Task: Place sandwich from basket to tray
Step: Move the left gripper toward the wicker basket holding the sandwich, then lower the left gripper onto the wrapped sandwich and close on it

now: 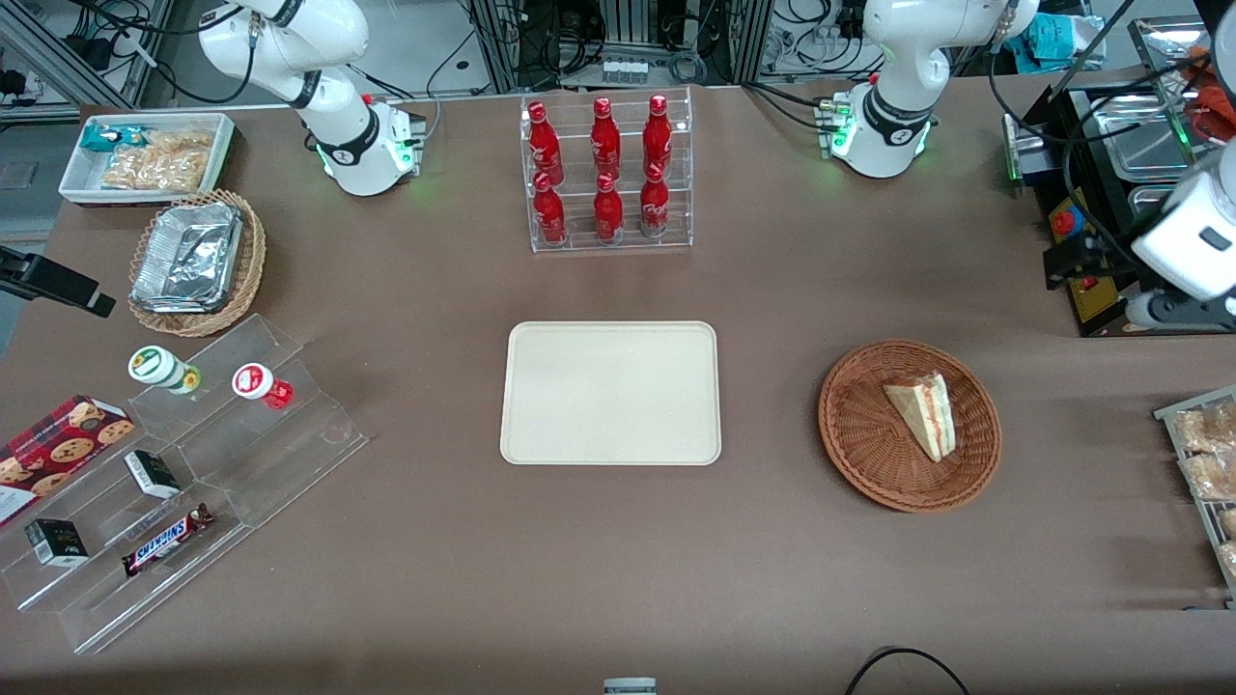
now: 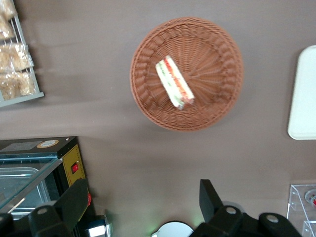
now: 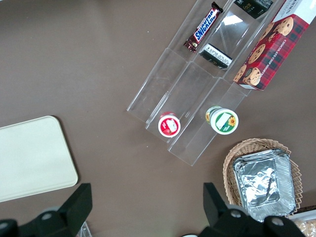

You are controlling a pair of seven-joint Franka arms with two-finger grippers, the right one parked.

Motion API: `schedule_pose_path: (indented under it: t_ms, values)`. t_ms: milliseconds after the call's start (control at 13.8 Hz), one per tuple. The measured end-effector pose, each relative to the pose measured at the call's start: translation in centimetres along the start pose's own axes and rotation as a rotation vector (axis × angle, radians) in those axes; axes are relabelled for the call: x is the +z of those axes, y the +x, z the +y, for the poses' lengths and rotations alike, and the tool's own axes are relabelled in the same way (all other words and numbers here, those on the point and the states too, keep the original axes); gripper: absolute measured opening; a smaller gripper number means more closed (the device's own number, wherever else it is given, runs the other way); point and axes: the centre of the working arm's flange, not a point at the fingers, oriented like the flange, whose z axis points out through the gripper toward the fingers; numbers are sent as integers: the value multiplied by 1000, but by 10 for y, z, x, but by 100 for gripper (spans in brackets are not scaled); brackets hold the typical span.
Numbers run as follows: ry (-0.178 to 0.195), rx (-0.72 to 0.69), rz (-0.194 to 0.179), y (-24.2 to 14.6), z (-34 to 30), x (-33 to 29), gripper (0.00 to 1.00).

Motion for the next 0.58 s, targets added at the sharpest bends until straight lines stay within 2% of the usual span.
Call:
schedule_pose_path:
  t_ms: [217, 289, 434, 579]
  values:
    - [-15, -47, -55, 50, -19, 73, 100]
    - [-40, -81, -61, 69, -15, 100, 100]
    - [-111, -181, -67, 102, -2, 152, 100]
    - [-204, -255, -79, 125, 11, 194, 100]
